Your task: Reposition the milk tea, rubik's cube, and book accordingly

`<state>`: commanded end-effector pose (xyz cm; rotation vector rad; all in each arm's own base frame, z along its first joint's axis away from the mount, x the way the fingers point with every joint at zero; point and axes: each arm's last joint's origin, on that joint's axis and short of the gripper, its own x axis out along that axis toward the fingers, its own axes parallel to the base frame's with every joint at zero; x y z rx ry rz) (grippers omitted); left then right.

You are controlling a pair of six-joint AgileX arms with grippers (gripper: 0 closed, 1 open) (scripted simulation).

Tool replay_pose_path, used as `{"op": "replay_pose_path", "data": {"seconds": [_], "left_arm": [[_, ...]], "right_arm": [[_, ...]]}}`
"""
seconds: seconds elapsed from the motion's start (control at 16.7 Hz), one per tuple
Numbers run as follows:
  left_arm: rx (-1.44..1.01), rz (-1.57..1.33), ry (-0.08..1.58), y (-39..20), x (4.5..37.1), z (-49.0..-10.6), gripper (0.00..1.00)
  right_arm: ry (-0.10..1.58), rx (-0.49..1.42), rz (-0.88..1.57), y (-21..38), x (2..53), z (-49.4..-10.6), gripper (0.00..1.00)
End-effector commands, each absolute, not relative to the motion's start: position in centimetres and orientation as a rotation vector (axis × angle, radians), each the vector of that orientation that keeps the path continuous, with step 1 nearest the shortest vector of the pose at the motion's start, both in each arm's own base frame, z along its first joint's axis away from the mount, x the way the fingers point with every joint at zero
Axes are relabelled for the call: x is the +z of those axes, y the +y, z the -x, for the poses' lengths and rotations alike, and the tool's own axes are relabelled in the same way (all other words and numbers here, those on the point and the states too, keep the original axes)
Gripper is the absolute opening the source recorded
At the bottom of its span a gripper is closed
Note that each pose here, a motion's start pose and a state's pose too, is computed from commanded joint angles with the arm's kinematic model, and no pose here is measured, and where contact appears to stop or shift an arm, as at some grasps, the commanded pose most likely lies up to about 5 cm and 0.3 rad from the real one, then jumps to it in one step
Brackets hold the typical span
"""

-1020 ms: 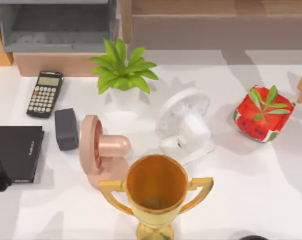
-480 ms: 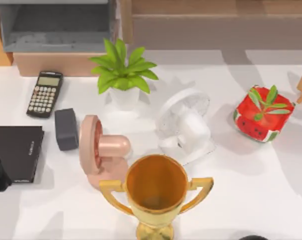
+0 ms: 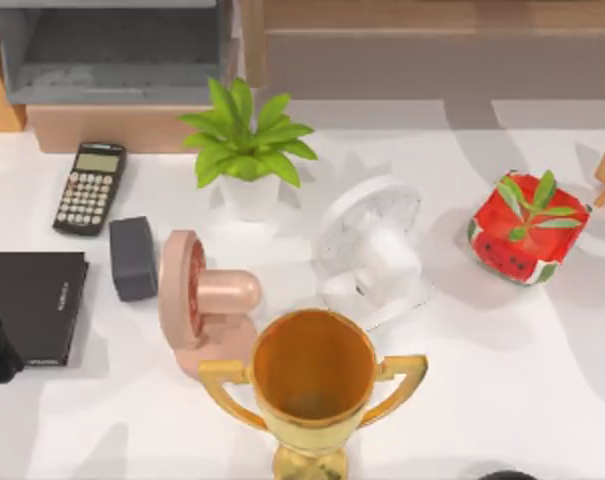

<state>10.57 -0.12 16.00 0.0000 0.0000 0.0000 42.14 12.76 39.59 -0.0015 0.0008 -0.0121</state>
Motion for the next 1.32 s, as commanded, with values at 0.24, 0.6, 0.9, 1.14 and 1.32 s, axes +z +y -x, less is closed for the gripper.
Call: {"op": "replay_pose_path", "data": {"seconds": [0.24,0.6,0.9,1.14,1.32], "left_arm": [[0.000,0.000,0.000,-0.1,16.0,-10.6,1.00],[0.000,0.000,0.000,-0.1,16.0,-10.6,1.00],[0.000,0.000,0.000,-0.1,16.0,-10.6,1.00],[0.000,0.000,0.000,-0.1,16.0,-10.6,1.00],[0.000,0.000,0.000,-0.1,16.0,-10.6,1.00]], "right_arm": [[0.001,-0.002,0.005,11.6,40.1,-40.1,1.00],[0.006,-0.001,0.009,6.3,40.0,-29.7,1.00],[-0.010,-0.005,0.004,2.1,33.6,-17.6,1.00],[-0.008,-0.004,0.002,0.6,24.7,-12.1,1.00],[-0.003,-0.002,0.001,0.1,19.5,-10.8,1.00]]}}
